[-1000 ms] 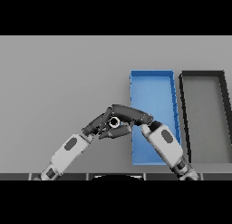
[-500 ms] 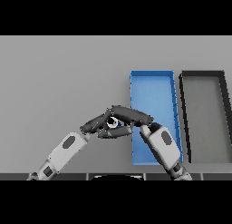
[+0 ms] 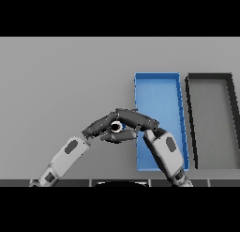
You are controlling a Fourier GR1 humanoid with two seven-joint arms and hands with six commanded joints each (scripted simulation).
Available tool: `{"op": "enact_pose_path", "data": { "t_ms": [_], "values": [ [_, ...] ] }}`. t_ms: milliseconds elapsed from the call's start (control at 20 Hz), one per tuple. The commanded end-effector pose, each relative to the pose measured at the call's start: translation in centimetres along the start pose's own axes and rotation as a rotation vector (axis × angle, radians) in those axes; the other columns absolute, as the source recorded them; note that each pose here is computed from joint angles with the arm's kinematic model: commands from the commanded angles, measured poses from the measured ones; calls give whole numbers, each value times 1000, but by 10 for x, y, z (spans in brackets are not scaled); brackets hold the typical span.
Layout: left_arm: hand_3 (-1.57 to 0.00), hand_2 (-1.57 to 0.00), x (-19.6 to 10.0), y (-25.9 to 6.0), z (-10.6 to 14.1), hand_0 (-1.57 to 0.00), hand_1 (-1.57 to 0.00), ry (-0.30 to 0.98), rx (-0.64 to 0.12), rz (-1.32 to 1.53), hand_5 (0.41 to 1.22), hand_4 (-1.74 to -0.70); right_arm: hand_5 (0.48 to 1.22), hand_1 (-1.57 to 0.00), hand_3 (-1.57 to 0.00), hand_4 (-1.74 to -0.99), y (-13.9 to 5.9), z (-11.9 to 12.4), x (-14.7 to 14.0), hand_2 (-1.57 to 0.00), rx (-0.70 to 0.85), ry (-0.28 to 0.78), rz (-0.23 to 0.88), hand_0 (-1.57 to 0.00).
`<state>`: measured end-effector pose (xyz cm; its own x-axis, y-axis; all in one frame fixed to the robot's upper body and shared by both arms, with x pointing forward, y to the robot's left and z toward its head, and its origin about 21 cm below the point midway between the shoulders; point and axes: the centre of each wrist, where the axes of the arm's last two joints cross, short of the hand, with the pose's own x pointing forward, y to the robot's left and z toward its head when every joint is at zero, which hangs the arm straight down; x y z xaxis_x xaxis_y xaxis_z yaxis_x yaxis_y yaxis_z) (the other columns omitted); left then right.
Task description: Pick up the blue pipe and place it into the blue bin.
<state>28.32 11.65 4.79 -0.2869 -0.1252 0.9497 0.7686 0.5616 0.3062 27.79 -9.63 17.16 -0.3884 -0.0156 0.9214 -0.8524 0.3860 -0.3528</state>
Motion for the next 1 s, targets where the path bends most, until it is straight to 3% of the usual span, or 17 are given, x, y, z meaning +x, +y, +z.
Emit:
{"op": "enact_pose_path", "data": {
  "t_ms": [0, 100, 350, 450, 650, 800, 950],
  "values": [
    [-11, -28, -3, -2, 1, -33, -27, 46, 7, 18, 623, -853, 1220, -1570, -1570, -1488, -1, 1, 0, -1570, -4, 3, 0, -1570],
    [-7, -17, -1, -5, 4, -21, -17, 96, 27, 34, 612, -873, 1220, -1571, -1570, -1491, -4, 1, -2, -1571, -22, 9, -15, -1571],
    [-1, -5, 0, -7, 3, -6, -5, 113, 25, 22, 543, -873, 1221, -1571, -1571, -1493, -14, -4, 11, -1571, -10, -52, -268, -1571],
    [-1, -3, 0, -7, 5, -4, -3, 106, 18, 23, 529, -868, 1221, -1571, -1571, -1494, -27, -9, 25, -1571, -19, -60, -310, -1571],
    [0, -1, -2, -7, 10, -1, -1, 117, 24, 22, 503, -864, 1221, -1571, -1571, -1493, -48, -8, 61, -1571, -49, -102, -288, -1571],
    [1, 0, 1, -10, 11, 0, 0, 109, 10, 24, 486, -867, 1221, -1571, -1571, -1495, -71, -14, 97, -1571, -55, -175, -189, -1571],
    [1, 1, 4, -7, 12, 1, 1, 111, 7, 20, 483, -864, 1221, -1571, -1571, -1496, -101, -11, 112, -1571, -195, -199, -170, -1571]
  ]
}}
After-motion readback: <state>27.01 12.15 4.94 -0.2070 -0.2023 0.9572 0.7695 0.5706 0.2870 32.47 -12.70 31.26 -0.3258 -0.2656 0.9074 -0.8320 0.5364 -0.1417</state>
